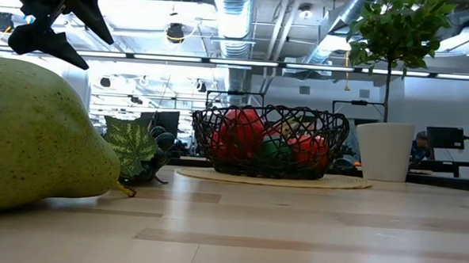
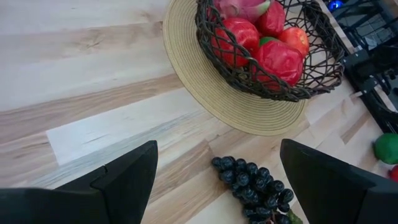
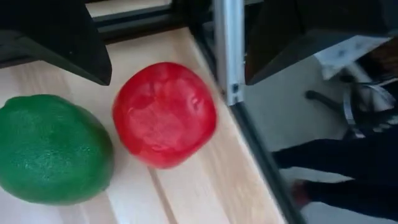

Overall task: Build produce basket
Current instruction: Put the red apple into the black wire basket

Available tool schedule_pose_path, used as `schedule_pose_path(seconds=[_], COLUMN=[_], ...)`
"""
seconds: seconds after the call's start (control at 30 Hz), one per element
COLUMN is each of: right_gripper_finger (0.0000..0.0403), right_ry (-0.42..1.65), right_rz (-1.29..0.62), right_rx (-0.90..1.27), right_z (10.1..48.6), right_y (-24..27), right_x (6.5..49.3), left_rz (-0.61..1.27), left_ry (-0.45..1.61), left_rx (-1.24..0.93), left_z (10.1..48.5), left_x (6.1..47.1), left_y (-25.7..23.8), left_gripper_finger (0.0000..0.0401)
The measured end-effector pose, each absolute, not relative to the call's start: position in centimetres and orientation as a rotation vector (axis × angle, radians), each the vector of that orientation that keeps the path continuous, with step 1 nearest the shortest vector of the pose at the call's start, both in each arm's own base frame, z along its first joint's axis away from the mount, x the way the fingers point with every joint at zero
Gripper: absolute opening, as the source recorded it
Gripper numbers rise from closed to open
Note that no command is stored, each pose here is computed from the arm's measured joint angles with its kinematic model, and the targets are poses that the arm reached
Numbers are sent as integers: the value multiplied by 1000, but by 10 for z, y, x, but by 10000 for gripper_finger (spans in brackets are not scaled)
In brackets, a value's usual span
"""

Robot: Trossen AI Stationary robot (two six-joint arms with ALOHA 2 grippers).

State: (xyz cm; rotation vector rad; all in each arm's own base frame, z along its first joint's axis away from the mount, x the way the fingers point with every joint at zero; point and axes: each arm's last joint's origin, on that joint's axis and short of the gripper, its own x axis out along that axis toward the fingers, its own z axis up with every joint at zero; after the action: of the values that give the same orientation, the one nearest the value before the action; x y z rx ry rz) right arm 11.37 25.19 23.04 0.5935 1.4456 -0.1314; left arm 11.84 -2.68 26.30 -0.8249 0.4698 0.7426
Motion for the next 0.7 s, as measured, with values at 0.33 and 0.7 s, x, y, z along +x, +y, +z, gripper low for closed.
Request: schedule_pose_path(seconds=[0.33, 0.7], right_gripper_finger=[383, 359], right_ry=[1482, 1526], right_rz=[-131, -153], right_rx=[375, 394], right_z=[193, 181], right_y=[265, 270], right_x=[124, 131], left_rz=[746, 751], left_ry=[465, 465], left_rx=[-823, -828], left_z=[263, 263], left_x=[118, 118], left_y=[-27, -27], left_gripper_finger=[324, 324])
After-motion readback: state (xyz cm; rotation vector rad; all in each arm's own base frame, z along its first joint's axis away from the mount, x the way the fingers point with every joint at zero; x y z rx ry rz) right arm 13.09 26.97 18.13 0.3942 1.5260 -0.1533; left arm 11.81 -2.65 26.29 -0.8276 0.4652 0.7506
